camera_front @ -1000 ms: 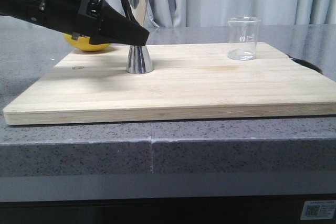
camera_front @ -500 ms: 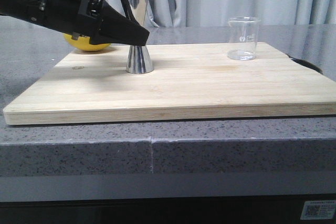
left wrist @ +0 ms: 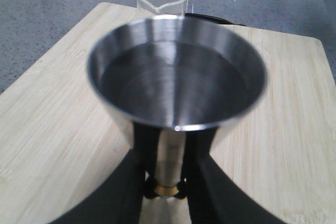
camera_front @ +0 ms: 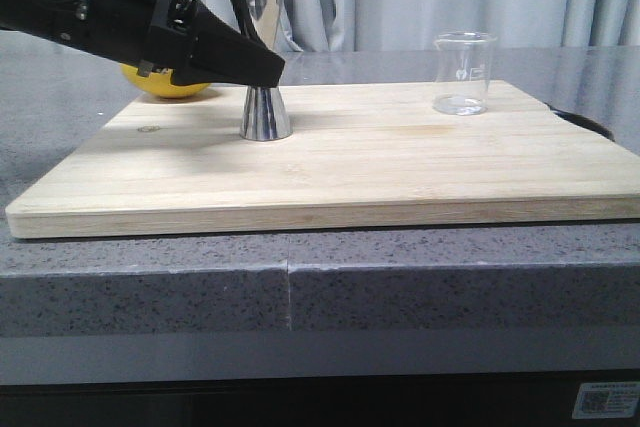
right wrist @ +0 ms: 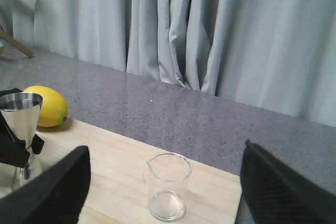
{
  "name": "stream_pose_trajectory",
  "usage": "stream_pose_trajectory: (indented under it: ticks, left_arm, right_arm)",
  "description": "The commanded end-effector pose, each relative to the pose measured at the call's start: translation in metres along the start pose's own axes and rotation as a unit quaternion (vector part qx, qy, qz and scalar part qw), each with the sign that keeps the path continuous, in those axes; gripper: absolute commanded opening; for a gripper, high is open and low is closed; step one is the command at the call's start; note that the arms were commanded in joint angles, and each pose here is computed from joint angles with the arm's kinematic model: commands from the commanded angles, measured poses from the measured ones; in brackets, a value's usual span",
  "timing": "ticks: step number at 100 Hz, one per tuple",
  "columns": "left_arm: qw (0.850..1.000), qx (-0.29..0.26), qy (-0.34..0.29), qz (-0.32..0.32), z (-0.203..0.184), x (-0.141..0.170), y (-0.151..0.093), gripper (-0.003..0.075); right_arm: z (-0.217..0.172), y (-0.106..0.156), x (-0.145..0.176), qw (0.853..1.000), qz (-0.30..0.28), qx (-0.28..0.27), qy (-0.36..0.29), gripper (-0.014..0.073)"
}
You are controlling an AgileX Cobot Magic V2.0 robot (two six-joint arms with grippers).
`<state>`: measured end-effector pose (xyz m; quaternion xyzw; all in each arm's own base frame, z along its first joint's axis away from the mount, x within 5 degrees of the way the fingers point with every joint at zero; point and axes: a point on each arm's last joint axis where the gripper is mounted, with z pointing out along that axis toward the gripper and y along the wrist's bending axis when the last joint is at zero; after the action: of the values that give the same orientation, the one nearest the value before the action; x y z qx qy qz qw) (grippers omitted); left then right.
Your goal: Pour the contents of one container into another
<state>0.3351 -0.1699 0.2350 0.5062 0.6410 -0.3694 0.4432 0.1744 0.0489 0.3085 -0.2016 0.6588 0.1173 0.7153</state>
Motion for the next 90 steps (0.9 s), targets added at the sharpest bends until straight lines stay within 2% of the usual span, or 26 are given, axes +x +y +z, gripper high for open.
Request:
stream_pose_trajectory:
  ticks: [1, 23, 50, 77, 90]
  left_arm:
    - [0.999, -0.005, -0.045, 0.007, -0.0083, -0.0254, -0.0018, 0.0181]
    - [0.999, -0.005, -0.045, 0.007, -0.0083, -0.0254, -0.0018, 0.0191]
    - [0.999, -0.005, -0.045, 0.004, -0.0083, -0.0254, -0.0018, 0.0344]
    - [0.999, -0.005, -0.045, 0.003, -0.0083, -0.0254, -0.0018, 0.0363]
    - [0.999, -0.005, -0.045, 0.001, -0.0083, -0.0254, -0.0018, 0.0419]
  right_arm:
    - [-0.0011, 0.0007, -0.0144, 0.999, 0.003, -0.009, -0.042, 0.0533]
    - [-0.0011, 0.0007, -0.0144, 0.999, 0.004, -0.009, -0.042, 0.0533]
    - [-0.0011, 0.0007, -0.0144, 0.999, 0.004, -0.009, -0.042, 0.0533]
    - [-0.0011, 0.0007, -0.0144, 0.999, 0.006, -0.009, -0.042, 0.0532]
    - [-0.0011, 0.0007, -0.0144, 0.999, 0.006, -0.009, -0.042, 0.0533]
